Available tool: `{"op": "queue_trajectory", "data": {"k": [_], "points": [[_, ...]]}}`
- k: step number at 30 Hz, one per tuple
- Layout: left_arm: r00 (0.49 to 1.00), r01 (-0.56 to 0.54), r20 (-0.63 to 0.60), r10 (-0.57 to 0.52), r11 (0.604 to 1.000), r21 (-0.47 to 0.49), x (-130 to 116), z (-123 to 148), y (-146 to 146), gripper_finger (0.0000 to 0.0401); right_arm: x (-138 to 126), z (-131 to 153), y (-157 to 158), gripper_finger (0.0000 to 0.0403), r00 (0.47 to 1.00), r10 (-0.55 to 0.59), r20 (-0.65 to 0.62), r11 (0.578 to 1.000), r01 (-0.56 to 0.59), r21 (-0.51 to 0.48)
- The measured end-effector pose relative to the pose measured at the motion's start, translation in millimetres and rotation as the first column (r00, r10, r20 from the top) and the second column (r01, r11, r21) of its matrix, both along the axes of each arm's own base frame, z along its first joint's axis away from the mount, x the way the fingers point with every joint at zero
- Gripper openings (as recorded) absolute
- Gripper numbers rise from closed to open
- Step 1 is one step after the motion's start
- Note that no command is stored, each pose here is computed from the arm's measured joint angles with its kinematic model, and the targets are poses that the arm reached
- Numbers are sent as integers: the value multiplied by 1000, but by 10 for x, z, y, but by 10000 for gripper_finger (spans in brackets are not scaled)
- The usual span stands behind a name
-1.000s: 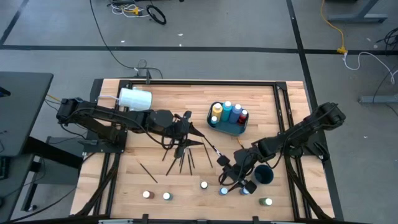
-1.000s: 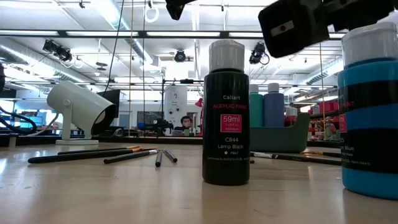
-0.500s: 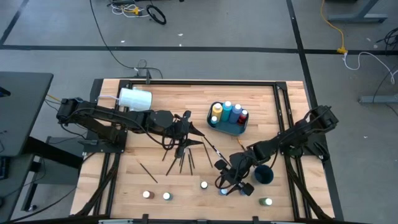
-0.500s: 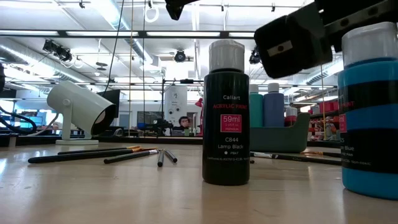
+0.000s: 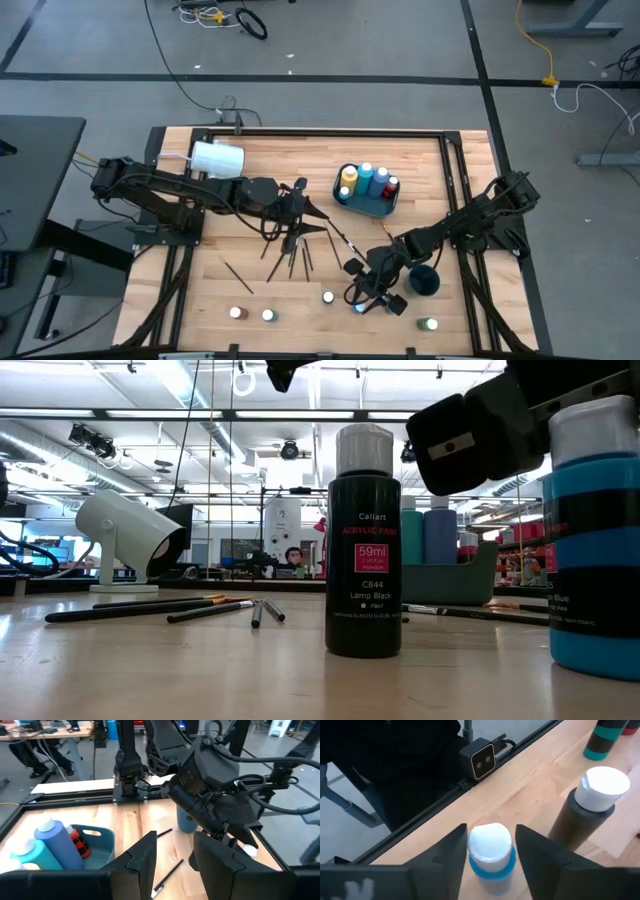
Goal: Pick & Place Paint Supplies
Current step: Put the small blue paint bottle into the bin
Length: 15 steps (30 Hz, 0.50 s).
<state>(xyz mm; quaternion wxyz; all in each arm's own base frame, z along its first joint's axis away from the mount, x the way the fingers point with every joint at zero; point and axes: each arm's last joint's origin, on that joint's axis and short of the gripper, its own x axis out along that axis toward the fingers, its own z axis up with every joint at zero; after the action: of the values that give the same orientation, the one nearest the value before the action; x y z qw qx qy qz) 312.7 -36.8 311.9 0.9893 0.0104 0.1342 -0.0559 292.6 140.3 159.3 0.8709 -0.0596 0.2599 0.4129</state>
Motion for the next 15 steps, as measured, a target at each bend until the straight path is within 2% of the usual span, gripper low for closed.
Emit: {"op": "queue_trajectory", "data": {"k": [5,11,15], "points": [[999,-33,6,33,999,17,2,3,11,137,10,15,2,113,998,24,53,1000,-23,-20],[999,-34,6,34,999,21,2,3,12,137,-13,241,-111,113,997,-34,67,999,32,33],[999,-35,6,34,999,23,2,3,12,137,-133,495,-317,123,992,-111,56,994,110,9]]}}
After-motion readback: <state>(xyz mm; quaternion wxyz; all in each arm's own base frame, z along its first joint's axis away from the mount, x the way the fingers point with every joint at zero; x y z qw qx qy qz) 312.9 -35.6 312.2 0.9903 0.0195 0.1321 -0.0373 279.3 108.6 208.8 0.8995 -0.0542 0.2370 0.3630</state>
